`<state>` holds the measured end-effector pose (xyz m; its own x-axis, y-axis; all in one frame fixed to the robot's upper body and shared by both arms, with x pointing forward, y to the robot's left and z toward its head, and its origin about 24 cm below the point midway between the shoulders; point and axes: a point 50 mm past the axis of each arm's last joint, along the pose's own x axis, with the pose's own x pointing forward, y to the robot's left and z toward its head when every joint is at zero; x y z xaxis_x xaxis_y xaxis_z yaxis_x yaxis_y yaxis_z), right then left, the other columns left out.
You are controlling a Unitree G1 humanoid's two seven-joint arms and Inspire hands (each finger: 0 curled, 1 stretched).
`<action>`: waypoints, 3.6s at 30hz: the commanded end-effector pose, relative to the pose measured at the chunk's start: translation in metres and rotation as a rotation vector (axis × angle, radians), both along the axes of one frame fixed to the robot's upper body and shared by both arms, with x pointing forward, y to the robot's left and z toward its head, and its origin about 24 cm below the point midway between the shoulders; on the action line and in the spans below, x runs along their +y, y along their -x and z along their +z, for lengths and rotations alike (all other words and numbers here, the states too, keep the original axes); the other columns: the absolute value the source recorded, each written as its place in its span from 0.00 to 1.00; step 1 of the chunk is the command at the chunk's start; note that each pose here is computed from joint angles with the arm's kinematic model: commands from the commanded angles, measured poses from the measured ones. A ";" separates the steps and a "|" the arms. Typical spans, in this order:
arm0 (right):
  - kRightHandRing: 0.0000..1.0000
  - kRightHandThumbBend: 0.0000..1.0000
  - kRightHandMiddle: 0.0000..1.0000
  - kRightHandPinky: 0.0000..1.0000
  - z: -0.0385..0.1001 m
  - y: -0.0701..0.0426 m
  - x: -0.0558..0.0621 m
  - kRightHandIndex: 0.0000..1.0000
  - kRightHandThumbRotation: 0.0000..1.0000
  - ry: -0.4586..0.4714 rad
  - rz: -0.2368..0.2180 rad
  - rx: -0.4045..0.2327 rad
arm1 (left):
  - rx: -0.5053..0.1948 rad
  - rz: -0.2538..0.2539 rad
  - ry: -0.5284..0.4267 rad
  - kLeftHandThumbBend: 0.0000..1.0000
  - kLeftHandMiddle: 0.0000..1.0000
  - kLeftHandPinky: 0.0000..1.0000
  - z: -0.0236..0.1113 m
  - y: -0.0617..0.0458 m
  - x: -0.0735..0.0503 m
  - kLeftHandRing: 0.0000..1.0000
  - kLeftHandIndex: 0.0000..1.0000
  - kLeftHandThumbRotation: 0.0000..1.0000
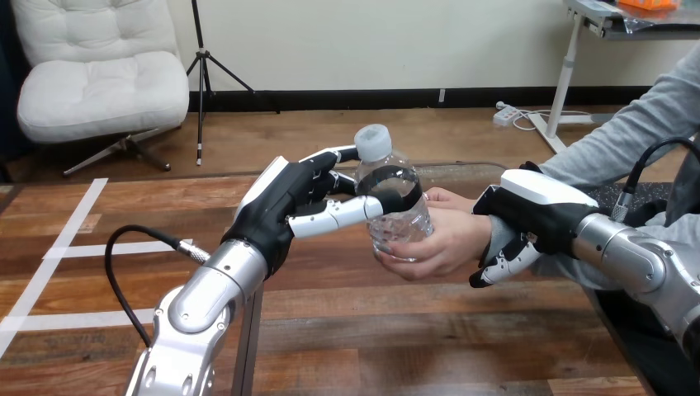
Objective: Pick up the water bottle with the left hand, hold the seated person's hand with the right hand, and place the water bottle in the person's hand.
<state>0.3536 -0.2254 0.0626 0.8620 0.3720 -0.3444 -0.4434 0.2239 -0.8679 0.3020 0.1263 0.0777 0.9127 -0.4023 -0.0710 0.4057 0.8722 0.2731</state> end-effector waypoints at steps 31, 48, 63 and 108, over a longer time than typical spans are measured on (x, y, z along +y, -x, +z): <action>0.27 0.72 0.31 0.23 0.026 -0.011 0.010 0.31 0.00 -0.058 0.032 -0.108 | -0.095 0.009 0.074 1.00 1.00 1.00 0.013 -0.005 -0.009 1.00 1.00 1.00; 0.31 0.73 0.37 0.27 0.026 -0.011 0.010 0.38 0.03 -0.042 0.031 -0.097 | -0.114 0.024 0.093 1.00 1.00 1.00 0.010 -0.006 -0.009 1.00 1.00 1.00; 0.64 0.86 0.67 0.57 0.027 -0.012 0.011 0.68 0.39 0.027 0.048 -0.093 | -0.116 0.025 0.096 1.00 1.00 1.00 0.011 -0.005 -0.009 1.00 1.00 1.00; 0.86 1.00 0.88 0.78 0.026 -0.012 0.010 0.88 0.77 0.004 0.030 -0.072 | -0.118 0.036 0.091 1.00 1.00 1.00 0.012 -0.003 -0.008 1.00 0.99 1.00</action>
<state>0.3561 -0.2194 0.0662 0.8491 0.3781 -0.3688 -0.4568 0.1752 -0.8721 0.3009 0.1182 0.0753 0.9266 -0.3757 0.0129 0.3628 0.9027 0.2314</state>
